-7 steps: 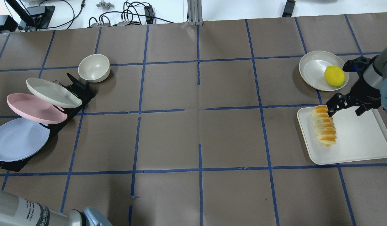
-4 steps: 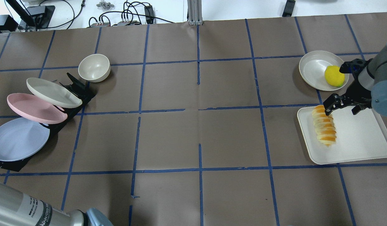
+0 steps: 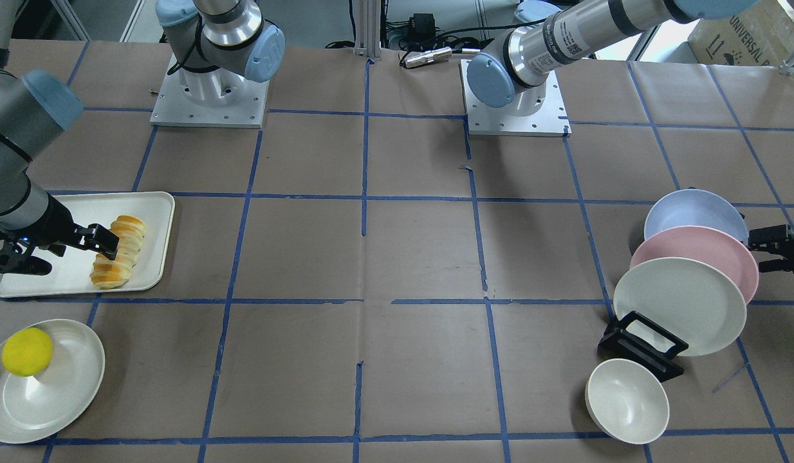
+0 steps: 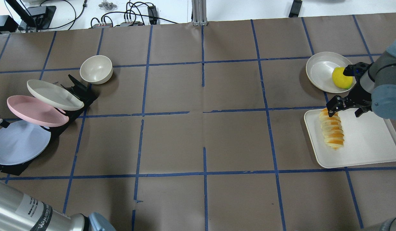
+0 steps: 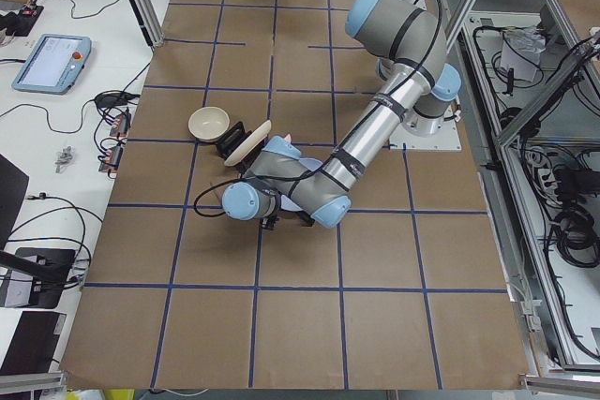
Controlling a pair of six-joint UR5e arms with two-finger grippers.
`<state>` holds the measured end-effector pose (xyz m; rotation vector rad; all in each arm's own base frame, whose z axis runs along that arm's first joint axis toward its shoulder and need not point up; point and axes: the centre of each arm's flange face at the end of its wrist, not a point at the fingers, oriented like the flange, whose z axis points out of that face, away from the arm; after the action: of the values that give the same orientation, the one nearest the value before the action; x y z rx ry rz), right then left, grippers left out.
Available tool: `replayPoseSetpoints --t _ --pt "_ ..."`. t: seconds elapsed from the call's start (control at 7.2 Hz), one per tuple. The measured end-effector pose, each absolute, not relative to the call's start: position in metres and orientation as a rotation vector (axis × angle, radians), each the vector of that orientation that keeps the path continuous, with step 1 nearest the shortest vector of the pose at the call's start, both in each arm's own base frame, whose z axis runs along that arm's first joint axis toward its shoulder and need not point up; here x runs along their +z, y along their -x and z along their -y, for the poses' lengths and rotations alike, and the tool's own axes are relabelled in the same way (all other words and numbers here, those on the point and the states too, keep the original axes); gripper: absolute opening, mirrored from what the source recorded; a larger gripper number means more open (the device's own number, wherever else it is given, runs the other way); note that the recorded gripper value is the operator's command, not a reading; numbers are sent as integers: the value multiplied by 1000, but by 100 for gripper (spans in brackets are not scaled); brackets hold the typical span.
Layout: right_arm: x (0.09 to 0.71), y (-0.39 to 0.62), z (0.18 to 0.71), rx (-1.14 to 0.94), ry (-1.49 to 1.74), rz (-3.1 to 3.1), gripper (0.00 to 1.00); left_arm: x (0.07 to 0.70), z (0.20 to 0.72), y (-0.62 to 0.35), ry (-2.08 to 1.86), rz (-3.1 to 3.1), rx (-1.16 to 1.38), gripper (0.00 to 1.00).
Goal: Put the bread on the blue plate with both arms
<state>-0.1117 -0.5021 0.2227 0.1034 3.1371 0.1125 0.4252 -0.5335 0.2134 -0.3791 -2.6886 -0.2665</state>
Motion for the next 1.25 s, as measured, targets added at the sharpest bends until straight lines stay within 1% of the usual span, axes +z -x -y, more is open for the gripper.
replayPoseSetpoints --t 0.14,0.28,0.42,0.56,0.69,0.83,0.97,1.25 --pt "219 106 496 118 -126 -3124 99 209 532 -426 378 2684 -280 100" --pt "216 102 493 124 -144 -3116 99 206 530 -427 378 2682 -293 98" --pt "211 100 491 134 -154 -3109 99 203 527 -428 374 2679 -301 70" --pt "207 98 488 143 -157 -3101 98 202 525 -428 370 2677 -305 34" --pt "203 96 487 150 -158 -3092 98 201 524 -429 368 2677 -309 15" --pt "197 95 486 150 -157 -3087 98 202 524 -429 365 2678 -310 4" --pt "190 95 485 135 -155 -3089 91 202 523 -430 362 2679 -311 2" --pt "178 98 488 99 -145 -3100 25 206 523 -434 358 2691 -309 2"
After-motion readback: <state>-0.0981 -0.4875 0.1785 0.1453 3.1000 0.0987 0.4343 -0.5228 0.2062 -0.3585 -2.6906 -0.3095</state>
